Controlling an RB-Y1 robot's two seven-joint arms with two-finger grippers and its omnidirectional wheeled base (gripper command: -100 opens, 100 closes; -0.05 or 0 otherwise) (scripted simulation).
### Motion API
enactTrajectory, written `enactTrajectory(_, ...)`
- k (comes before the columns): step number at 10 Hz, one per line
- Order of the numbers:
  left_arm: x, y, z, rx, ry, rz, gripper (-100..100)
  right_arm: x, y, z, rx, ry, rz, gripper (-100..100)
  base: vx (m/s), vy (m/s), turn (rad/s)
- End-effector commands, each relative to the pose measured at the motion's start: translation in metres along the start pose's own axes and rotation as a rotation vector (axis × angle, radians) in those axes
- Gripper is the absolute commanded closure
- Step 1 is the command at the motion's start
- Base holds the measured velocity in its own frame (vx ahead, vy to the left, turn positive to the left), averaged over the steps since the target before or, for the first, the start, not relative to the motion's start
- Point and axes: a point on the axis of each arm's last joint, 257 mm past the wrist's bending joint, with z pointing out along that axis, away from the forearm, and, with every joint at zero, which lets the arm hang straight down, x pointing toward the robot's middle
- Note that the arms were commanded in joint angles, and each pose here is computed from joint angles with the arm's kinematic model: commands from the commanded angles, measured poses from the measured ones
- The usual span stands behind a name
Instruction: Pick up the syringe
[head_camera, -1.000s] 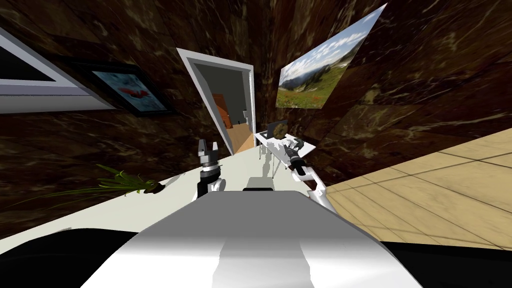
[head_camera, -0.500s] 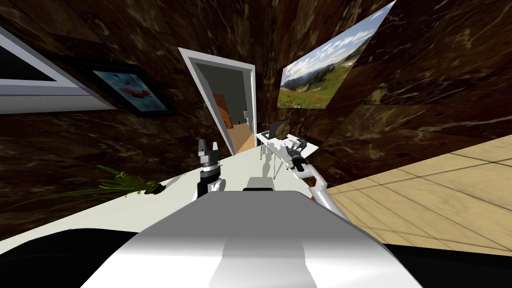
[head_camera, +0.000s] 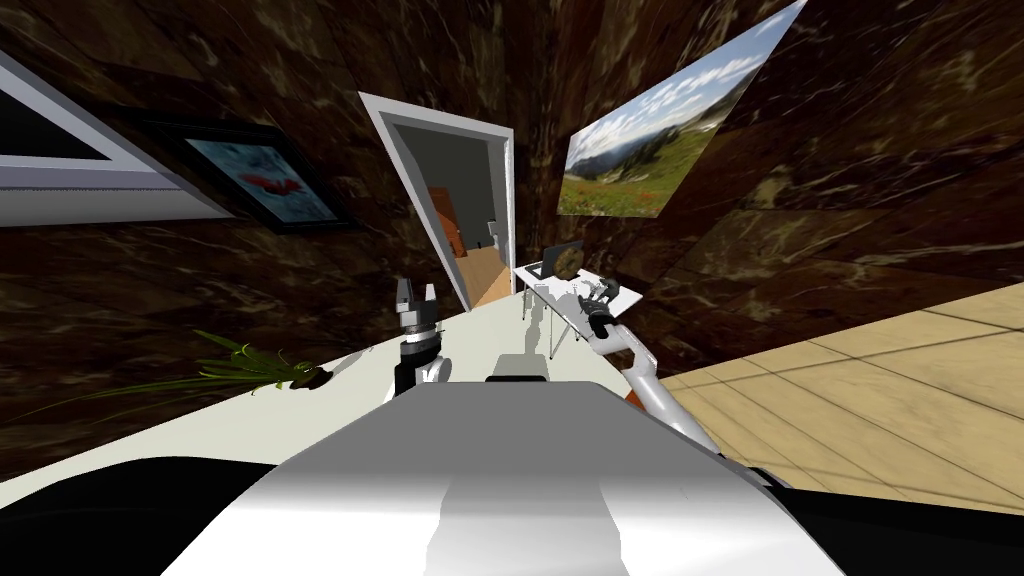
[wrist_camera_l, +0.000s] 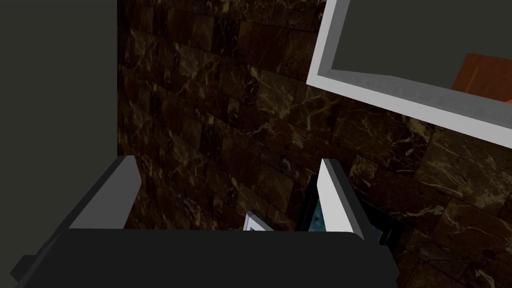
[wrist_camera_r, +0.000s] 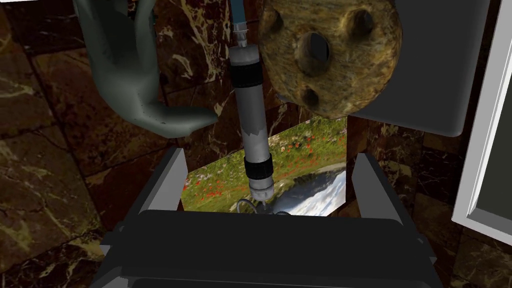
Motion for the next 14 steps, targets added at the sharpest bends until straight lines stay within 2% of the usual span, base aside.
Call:
enactTrajectory(1, 0.0, 0.0, 0.0, 0.0, 0.0, 0.0, 0, -0.001, -0.011, 0.003, 0.033, 0.01, -0.041, -100, 0.02, 0.042, 0.003)
enactTrajectory(3, 0.0, 0.0, 0.0, 0.0, 0.0, 0.0, 0, -0.002, -0.025, 0.007, 0.07, 0.019, -0.089, -100, 0.02, 0.04, 0.003)
enactTrajectory(4, 0.0, 0.0, 0.0, 0.0, 0.0, 0.0, 0, -0.001, -0.018, 0.005, 0.054, 0.015, -0.071, -100, 0.009, 0.018, -0.002)
enactTrajectory(5, 0.0, 0.0, 0.0, 0.0, 0.0, 0.0, 0, -0.001, -0.019, 0.005, 0.059, 0.017, -0.075, 0, 0.0, 0.0, 0.0)
enactTrajectory(6, 0.0, 0.0, 0.0, 0.0, 0.0, 0.0, 0, 0.01, -0.027, 0.012, 0.067, 0.042, -0.094, -100, -0.048, 0.018, 0.192)
enactTrajectory(8, 0.0, 0.0, 0.0, 0.0, 0.0, 0.0, 0, 0.008, -0.029, 0.013, 0.069, 0.037, -0.063, -100, -0.041, 0.006, 0.083)
enactTrajectory(9, 0.0, 0.0, 0.0, 0.0, 0.0, 0.0, 0, 0.018, -0.038, 0.019, 0.082, 0.062, -0.095, -100, -0.056, 0.016, 0.23)
enactTrajectory(11, 0.0, 0.0, 0.0, 0.0, 0.0, 0.0, 0, 0.014, -0.042, 0.02, 0.085, 0.055, -0.053, -100, -0.042, 0.004, 0.046)
enactTrajectory(12, 0.0, 0.0, 0.0, 0.0, 0.0, 0.0, 0, 0.023, -0.054, 0.026, 0.104, 0.077, -0.091, -100, -0.052, 0.015, 0.194)
enactTrajectory(14, 0.0, 0.0, 0.0, 0.0, 0.0, 0.0, 0, 0.019, -0.057, 0.026, 0.108, 0.068, -0.046, -100, -0.043, 0.007, 0.071)
